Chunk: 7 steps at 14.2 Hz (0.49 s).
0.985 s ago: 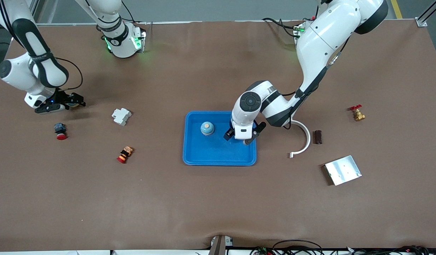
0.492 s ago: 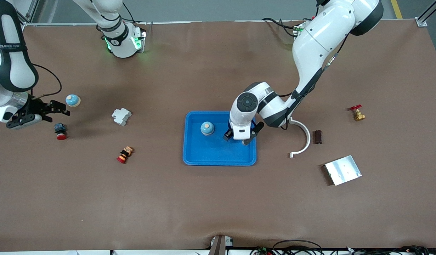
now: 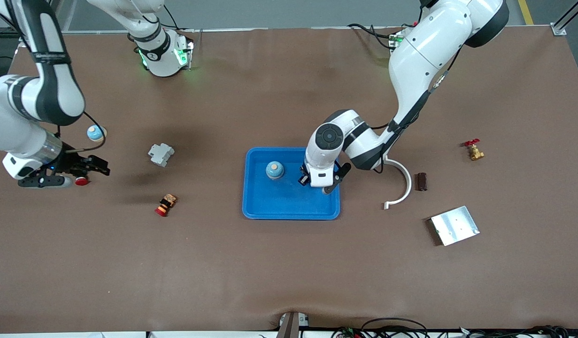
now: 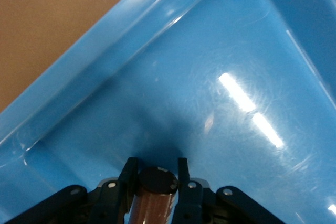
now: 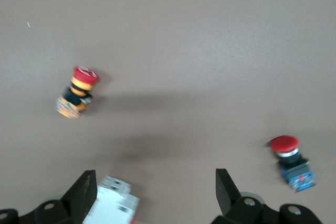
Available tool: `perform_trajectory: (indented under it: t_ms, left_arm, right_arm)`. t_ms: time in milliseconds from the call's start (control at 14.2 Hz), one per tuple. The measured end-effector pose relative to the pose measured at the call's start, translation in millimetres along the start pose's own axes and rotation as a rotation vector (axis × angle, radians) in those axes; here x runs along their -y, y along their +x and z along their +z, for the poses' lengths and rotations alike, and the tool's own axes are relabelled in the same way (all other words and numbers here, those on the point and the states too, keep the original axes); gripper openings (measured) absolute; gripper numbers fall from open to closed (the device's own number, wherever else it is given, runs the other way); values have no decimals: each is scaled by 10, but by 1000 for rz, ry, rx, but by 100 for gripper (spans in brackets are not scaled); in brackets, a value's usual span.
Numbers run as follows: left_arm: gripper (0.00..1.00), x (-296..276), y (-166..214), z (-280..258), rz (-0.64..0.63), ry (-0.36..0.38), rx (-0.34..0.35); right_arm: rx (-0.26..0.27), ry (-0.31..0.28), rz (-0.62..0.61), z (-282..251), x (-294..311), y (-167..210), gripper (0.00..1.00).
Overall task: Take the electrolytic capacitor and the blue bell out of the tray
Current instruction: 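Grasp the second capacitor while the right gripper releases the bell by the button, then lift the capacitor with the left gripper while the right gripper reaches the bell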
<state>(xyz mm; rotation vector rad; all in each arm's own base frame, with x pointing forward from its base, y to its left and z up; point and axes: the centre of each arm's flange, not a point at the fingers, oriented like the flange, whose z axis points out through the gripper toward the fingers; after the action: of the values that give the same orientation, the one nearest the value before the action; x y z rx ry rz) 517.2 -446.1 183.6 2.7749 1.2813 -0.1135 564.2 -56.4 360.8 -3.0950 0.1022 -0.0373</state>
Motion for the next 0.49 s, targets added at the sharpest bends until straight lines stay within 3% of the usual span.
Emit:
perform_trajectory:
  t_ms: [492]
  left_arm:
    - [35,-49,209,-380,-15,13,-42]
  right_arm:
    - [-76,7,107,-421,931,308,100]
